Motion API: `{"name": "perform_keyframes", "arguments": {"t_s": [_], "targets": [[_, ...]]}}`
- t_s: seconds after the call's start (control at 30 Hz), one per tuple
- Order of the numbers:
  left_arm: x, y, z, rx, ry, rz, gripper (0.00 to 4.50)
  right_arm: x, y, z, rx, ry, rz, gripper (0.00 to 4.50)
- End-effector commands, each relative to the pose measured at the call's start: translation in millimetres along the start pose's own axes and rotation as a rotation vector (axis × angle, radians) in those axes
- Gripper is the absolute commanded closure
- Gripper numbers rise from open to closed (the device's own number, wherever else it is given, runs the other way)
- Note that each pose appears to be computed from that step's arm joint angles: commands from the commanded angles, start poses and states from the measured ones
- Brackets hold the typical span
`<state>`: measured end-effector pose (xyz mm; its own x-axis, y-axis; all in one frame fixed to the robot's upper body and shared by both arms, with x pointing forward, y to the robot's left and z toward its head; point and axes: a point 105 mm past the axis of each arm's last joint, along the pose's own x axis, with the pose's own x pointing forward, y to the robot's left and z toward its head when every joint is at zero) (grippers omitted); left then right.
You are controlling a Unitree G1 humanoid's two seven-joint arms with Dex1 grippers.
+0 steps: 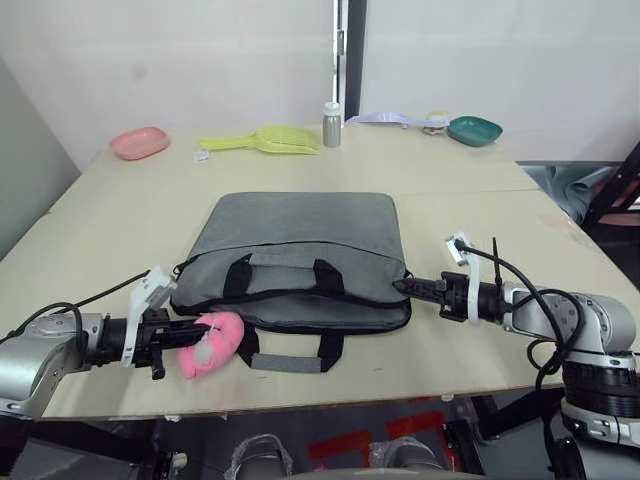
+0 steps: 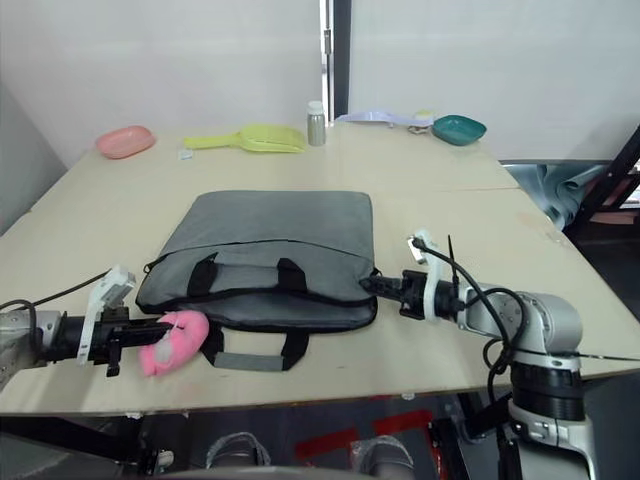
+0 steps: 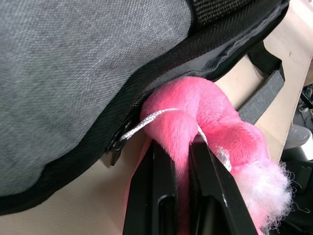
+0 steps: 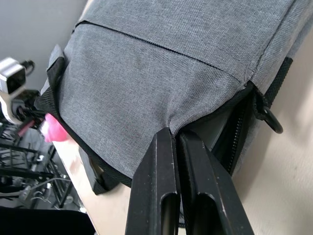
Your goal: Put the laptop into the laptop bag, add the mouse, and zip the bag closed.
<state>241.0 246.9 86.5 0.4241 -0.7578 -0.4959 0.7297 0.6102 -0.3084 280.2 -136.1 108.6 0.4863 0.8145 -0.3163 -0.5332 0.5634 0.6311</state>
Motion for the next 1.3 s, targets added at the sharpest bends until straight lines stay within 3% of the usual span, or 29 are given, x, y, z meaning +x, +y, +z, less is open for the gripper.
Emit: {"name": "perform_keyframes", "arguments": {"t_s": [0.03, 0.3, 0.47, 0.7, 0.83, 0.9, 1.03, 1.13, 1.23, 1.3], "targets": [[6, -2, 1, 0.008, 0.01, -0.015, 4.5, 0, 16, 7, -0.064, -0.022, 0.053, 4.49], [4, 4, -2, 0.009, 0.024, 0.004, 4.5, -12, -4, 9, -0.153, -0.006, -0.037, 4.49], [2, 5, -5, 0.003, 0.031, 0.01, 4.5, -21, -3, 12, -0.196, 0.009, -0.014, 4.49], [2, 5, -9, -0.004, 0.032, 0.016, 4.5, -36, 1, 14, -0.311, 0.042, 0.003, 2.16], [1, 5, -11, -0.007, 0.033, 0.018, 4.5, -56, -4, 18, -0.746, 0.22, -0.013, 0.79], [0, 5, -11, -0.007, 0.031, 0.02, 4.5, -59, -2, 27, -0.879, 0.246, 0.013, 0.09], [1, 4, -11, -0.009, 0.028, 0.021, 4.5, -27, 40, 66, -1.024, 0.049, 0.205, 0.04], [1, 3, -12, -0.011, 0.031, 0.021, 4.5, 7, 69, 79, -1.06, -0.09, 0.325, 0.04], [1, 2, -13, -0.012, 0.033, 0.02, 4.5, 49, 95, 79, -1.061, -0.137, 0.441, 0.04], [1, 1, -14, -0.014, 0.034, 0.018, 4.5, 68, 106, 84, -1.071, -0.185, 0.466, 0.56]]}}
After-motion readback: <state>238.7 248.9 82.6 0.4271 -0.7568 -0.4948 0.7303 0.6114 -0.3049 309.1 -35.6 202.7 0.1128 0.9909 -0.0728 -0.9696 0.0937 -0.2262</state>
